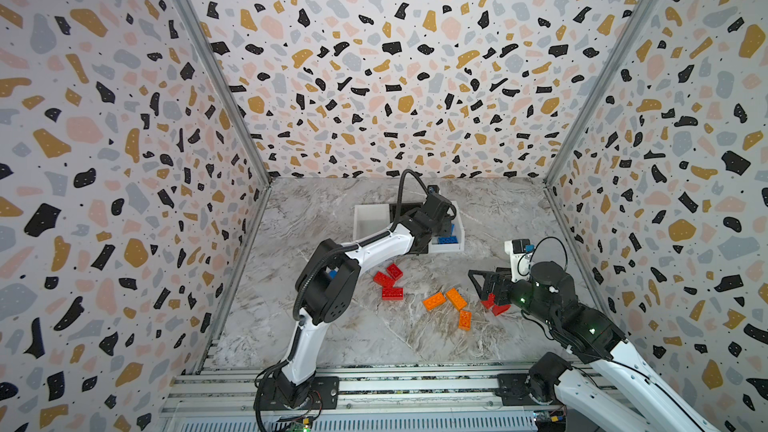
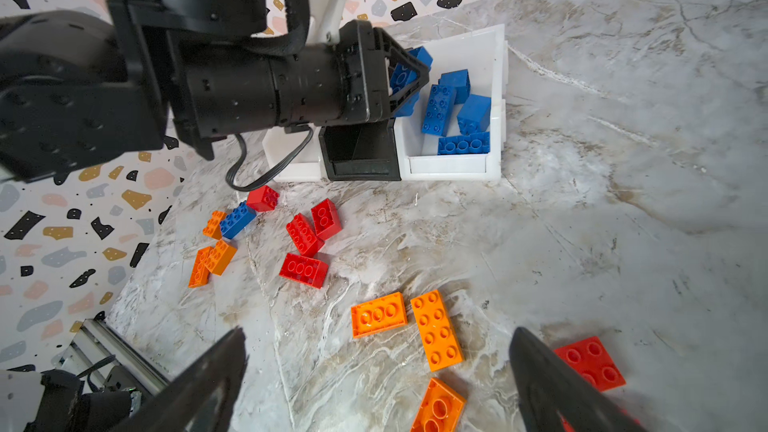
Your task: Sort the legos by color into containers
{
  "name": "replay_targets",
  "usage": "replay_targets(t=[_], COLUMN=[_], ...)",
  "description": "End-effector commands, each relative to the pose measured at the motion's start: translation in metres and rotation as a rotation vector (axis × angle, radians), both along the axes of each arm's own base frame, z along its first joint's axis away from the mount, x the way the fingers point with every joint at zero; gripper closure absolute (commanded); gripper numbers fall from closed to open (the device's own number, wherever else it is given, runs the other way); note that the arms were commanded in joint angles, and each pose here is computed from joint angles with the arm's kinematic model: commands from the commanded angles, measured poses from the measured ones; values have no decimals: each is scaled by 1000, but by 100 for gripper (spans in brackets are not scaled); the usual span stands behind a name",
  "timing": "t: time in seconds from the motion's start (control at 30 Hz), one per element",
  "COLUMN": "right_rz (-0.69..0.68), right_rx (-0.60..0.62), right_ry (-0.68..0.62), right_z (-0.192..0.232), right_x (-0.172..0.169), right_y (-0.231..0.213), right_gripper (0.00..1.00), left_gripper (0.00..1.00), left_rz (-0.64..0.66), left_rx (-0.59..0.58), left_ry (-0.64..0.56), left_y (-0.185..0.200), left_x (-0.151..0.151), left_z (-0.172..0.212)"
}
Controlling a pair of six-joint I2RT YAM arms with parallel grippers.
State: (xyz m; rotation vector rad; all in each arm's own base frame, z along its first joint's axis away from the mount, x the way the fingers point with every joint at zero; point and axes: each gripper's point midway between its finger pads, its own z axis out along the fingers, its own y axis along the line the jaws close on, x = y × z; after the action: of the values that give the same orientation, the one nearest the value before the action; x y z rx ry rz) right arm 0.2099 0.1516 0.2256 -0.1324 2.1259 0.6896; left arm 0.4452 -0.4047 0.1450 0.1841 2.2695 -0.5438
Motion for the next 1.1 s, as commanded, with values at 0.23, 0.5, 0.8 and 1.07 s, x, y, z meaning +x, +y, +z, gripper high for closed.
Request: replay_targets(t=[0.23, 0.5, 0.8, 1.07], right_rz=[-27, -8, 80, 193], right_rx=[-14, -8, 2, 17], right_ry=[6, 17, 43, 51], right_z=[8, 1, -11, -9], right_x=[-4, -6, 5, 18], right_y=[-9, -6, 22, 63], right_gripper=[1, 1, 1, 1], left_gripper=[40, 34, 29, 26], left_rz=[-24, 35, 344, 561], left_rx=[-2, 65, 234, 238], left_ry=[-73, -93, -98, 22], left_y=[-28, 26, 213, 308], left_x=[33, -1, -108, -164], left_z=[18, 41, 21, -37])
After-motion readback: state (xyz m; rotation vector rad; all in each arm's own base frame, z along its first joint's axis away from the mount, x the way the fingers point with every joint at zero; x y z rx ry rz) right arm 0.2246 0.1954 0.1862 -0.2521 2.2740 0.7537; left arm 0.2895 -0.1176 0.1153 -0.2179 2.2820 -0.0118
